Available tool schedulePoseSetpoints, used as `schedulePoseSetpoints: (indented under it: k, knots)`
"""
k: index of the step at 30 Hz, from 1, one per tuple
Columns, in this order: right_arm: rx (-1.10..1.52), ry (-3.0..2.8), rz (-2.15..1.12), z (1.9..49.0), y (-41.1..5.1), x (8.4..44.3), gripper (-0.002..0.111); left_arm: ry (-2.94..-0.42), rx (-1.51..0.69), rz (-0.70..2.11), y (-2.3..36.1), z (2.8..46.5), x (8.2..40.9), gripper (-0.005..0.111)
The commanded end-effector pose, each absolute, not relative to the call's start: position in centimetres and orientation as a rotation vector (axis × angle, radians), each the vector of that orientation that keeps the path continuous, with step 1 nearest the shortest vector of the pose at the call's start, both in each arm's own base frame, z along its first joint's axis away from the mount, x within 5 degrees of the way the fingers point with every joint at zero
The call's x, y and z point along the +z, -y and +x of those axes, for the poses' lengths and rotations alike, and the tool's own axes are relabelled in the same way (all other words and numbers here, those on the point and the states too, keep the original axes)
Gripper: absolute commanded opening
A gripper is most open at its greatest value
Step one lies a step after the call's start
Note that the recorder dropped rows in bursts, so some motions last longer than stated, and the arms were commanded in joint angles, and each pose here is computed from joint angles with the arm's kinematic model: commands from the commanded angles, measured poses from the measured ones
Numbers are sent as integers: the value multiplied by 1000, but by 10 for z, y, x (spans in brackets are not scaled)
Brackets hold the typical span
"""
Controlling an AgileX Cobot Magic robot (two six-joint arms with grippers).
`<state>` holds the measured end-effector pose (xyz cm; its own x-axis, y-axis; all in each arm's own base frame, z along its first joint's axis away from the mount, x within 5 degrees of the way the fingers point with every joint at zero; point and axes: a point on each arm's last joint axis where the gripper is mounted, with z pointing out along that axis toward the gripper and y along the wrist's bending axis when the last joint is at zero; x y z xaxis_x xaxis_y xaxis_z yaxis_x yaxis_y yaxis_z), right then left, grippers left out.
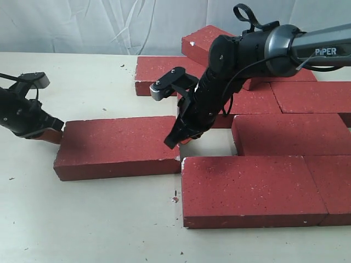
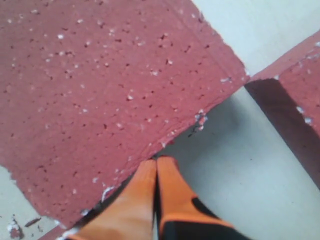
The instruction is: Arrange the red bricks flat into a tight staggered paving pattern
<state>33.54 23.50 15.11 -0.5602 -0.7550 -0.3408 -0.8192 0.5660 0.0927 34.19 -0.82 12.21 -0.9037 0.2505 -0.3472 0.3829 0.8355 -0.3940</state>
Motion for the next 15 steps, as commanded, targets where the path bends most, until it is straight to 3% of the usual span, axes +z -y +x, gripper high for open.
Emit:
schedulePoseSetpoints:
  k: [1,15]
  knots:
    - [344,-2504,-1314,335,-237,158,-1,-2728,-710,471,11,342,124,0]
    - [254,-2519,-1431,332,-230,159,-1,-2700,-714,444,12,345,125,0]
